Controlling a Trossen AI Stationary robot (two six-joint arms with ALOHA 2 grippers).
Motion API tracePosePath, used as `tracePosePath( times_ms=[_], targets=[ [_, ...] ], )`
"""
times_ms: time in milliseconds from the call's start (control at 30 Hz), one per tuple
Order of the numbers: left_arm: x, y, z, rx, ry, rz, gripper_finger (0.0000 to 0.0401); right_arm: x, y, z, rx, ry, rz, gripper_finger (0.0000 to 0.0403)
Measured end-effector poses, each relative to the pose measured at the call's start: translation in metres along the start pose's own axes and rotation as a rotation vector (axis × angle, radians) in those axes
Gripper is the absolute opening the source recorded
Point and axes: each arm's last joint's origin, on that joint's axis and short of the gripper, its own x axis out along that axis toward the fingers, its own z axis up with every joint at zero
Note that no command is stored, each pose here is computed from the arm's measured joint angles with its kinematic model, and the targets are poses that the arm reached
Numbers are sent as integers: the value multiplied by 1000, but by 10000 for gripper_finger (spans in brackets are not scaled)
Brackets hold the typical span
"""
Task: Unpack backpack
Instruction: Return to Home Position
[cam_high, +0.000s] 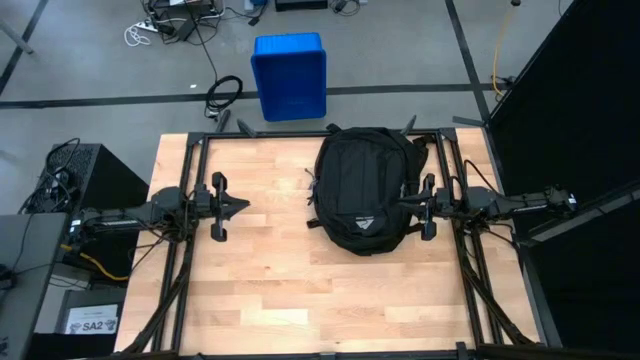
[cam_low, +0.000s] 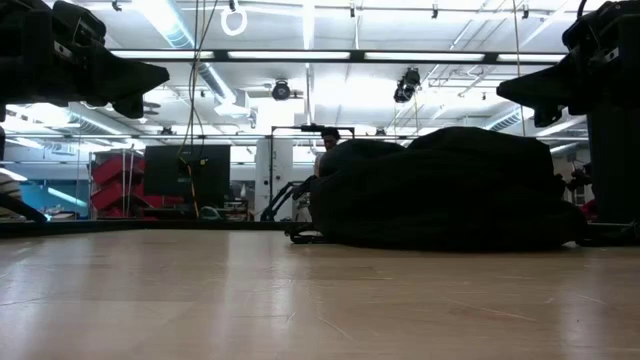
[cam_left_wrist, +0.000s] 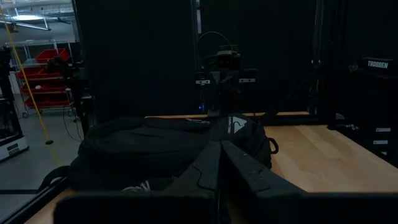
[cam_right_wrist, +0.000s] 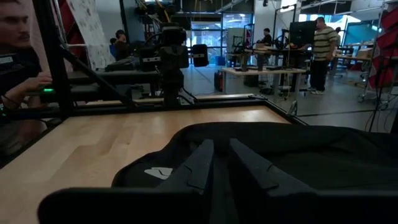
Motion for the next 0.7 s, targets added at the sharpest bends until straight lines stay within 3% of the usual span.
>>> tracePosePath(
  times_ms=[700],
  targets=[
    [0,0,0,0,0,1,0,0,0,0,0,0,0,37]
  ],
)
